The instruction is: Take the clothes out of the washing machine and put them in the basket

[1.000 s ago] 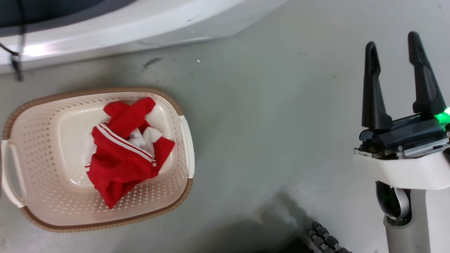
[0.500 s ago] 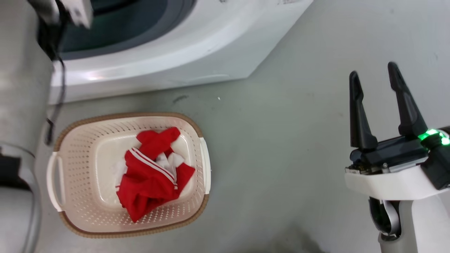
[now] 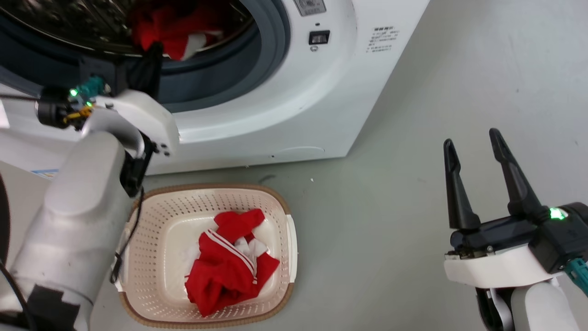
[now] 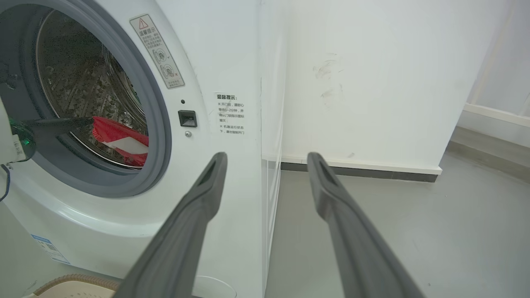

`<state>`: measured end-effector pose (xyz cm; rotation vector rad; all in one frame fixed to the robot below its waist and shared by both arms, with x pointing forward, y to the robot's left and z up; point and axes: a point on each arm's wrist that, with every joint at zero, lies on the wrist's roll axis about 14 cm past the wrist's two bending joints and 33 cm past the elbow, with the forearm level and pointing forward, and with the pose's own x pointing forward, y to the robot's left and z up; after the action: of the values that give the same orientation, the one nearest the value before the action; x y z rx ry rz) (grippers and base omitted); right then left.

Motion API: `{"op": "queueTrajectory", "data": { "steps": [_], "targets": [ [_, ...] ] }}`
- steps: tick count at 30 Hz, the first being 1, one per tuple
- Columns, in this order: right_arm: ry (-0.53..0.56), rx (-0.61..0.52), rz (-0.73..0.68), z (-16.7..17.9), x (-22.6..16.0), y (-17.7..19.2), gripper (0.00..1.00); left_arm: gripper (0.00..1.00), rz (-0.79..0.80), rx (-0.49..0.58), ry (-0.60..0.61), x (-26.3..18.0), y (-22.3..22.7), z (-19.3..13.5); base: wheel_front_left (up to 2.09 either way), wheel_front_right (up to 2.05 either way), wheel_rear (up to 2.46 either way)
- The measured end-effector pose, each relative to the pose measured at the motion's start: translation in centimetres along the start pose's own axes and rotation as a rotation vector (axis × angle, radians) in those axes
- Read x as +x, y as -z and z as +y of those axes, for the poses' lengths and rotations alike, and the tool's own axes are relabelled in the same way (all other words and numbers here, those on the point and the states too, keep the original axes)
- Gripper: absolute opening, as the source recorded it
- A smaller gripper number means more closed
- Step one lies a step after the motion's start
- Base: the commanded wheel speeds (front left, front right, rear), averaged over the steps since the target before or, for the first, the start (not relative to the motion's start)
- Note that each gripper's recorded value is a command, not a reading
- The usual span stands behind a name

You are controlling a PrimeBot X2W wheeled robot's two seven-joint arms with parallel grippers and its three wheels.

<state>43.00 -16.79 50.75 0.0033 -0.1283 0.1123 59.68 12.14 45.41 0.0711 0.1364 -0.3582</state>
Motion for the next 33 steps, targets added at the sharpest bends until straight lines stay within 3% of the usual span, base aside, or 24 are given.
{"op": "queueTrajectory", "data": {
  "steps": [19, 33],
  "targets": [
    [-0.051, 0.006, -0.082, 2.4, -3.7, -4.3, 1.0, 0.0, -0.059, -0.058, -0.057, -13.2, 0.1, -3.8, 0.0, 0.0, 0.0],
    [-0.073, 0.011, -0.104, 3.3, -4.5, -5.2, 1.0, 0.0, 0.077, -0.128, -0.016, -18.5, 5.4, -7.5, 0.0, 0.0, 0.0]
  ]
}}
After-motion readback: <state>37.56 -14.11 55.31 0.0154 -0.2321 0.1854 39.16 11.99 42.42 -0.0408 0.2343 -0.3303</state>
